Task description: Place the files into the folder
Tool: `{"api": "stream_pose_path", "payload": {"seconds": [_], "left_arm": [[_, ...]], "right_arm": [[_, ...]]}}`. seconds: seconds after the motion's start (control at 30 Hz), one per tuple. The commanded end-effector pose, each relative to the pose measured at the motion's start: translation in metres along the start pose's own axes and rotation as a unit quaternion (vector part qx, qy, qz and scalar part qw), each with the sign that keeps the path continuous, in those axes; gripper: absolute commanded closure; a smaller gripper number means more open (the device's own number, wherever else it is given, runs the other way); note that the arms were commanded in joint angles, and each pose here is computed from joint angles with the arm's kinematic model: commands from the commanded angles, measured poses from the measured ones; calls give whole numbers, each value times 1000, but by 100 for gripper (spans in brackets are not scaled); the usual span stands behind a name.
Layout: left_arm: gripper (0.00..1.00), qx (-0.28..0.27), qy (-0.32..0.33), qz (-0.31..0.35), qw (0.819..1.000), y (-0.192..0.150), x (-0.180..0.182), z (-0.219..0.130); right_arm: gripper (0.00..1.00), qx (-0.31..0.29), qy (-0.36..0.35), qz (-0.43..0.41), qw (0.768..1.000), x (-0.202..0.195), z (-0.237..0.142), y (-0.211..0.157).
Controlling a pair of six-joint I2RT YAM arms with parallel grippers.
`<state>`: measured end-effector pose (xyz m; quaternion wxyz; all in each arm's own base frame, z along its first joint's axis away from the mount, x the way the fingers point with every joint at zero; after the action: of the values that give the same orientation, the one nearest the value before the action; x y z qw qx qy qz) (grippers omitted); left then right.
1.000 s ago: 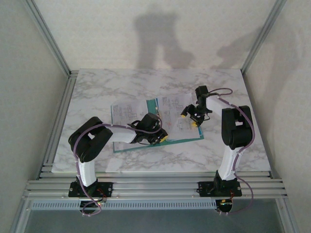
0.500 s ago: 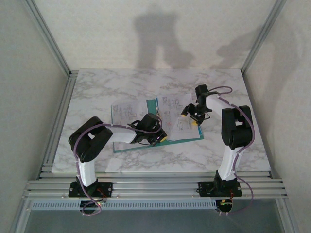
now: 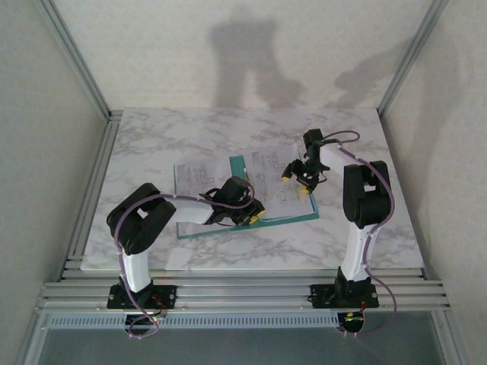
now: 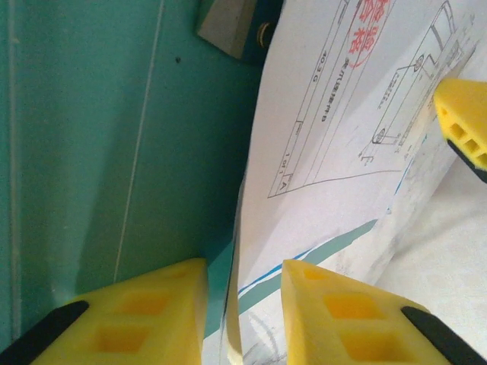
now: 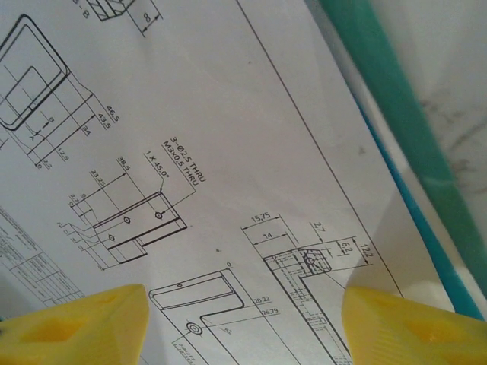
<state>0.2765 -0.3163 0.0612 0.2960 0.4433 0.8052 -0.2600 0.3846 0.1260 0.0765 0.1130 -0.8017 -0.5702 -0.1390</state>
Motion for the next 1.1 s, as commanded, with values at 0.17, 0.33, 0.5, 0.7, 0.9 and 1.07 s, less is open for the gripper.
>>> {"api": "stream_pose_path", "payload": {"seconds": [0.17,0.33,0.5,0.7,0.9,1.07], "left_arm": [[73,-6,25,-1,1000,-2,10,-1],[73,-5,25,-1,1000,-1,10,0],[73,-5,27,-2,1000,-1,11,-1],[73,-7,29,-3,1000,0,12,-1],[73,-11,26,-4,1000,4,10,-2],[73,-12,23,-4,1000,6,8,-1]], "right_arm": [[33,-21,-15,-31,999,13,-21,1],[32,-49,12,-42,998,35,-40,4],[32,-32,29,-48,998,59,-23,11],[32,-14,52,-55,997,97,3,16],[33,12,50,-47,998,105,27,11],[33,23,42,-54,997,99,34,0]]}}
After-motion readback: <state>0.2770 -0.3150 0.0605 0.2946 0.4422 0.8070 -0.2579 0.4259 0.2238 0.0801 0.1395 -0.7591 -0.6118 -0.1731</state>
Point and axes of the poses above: each hand's point on the last joint's axis, 136 mm out from that joint toward the fingers, its own z axis out along the fingers, its own x axis along the line the jaws close on, y = z × x, the point moved 5 cm from there along -z, back along the fingers, and after that the axes turned 2 degrees about -z, right-handed, at the moved point
